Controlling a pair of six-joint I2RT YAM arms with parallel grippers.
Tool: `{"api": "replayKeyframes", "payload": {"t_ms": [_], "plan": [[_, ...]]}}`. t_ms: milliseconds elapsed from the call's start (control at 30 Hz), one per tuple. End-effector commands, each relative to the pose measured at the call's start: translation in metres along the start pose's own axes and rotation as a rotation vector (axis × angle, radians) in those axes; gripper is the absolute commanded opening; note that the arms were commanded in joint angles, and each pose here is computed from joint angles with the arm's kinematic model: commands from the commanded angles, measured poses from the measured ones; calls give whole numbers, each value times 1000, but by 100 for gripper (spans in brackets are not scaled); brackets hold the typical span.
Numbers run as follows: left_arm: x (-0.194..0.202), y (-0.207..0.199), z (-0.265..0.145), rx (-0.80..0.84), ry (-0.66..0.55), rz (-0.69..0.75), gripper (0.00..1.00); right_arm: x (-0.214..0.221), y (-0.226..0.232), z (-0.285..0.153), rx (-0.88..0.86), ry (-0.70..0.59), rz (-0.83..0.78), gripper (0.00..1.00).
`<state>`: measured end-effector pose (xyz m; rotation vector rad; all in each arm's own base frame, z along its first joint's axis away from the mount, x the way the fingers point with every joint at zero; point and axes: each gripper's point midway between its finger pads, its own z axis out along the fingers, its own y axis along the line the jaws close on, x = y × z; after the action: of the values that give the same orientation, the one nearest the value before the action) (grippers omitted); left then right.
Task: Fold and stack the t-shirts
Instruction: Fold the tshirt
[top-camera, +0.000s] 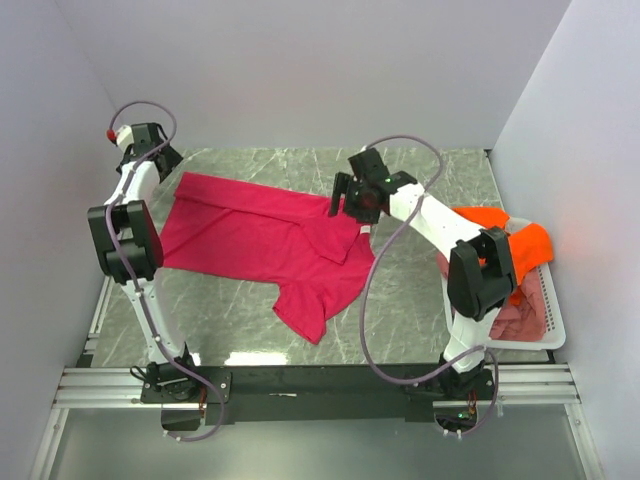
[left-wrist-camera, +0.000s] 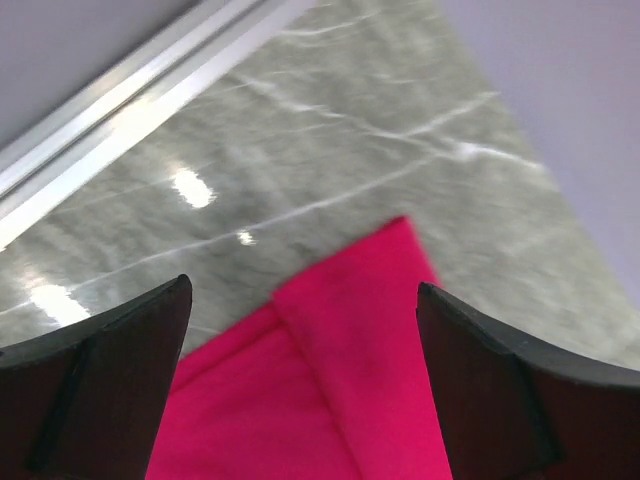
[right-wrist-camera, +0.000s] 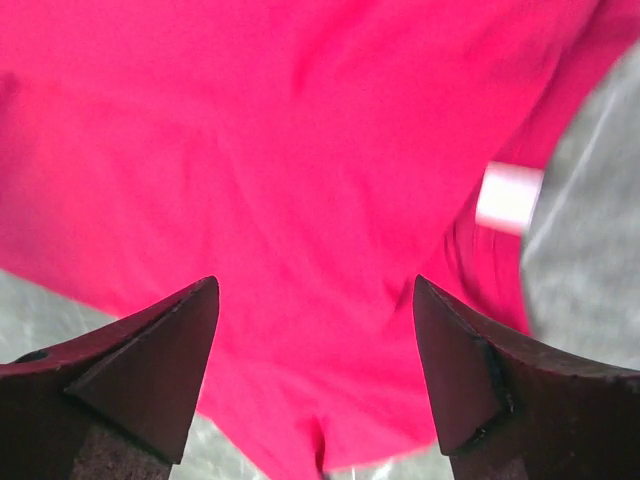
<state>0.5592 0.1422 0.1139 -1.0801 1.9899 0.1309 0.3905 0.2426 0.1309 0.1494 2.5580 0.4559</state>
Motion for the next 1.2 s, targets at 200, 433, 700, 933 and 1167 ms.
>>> {"api": "replayKeyframes", "payload": {"t_ms": [200,433,700,933,1167], "plan": [[32,-75,7,266,124,55,99,-64,11,54,-58,-49,-8,86],[69,-62,31,212,190,63,99,-45,-12,87,22,18,-2,86],[102,-21,29,106,229,47,99,-14,-61,101,138,114,80,86],[127,-5,14,16,279,39,100,-40,-94,112,173,136,117,86],[135,-15,-1,-7,249,20,99,-80,-112,127,102,122,114,86]]}}
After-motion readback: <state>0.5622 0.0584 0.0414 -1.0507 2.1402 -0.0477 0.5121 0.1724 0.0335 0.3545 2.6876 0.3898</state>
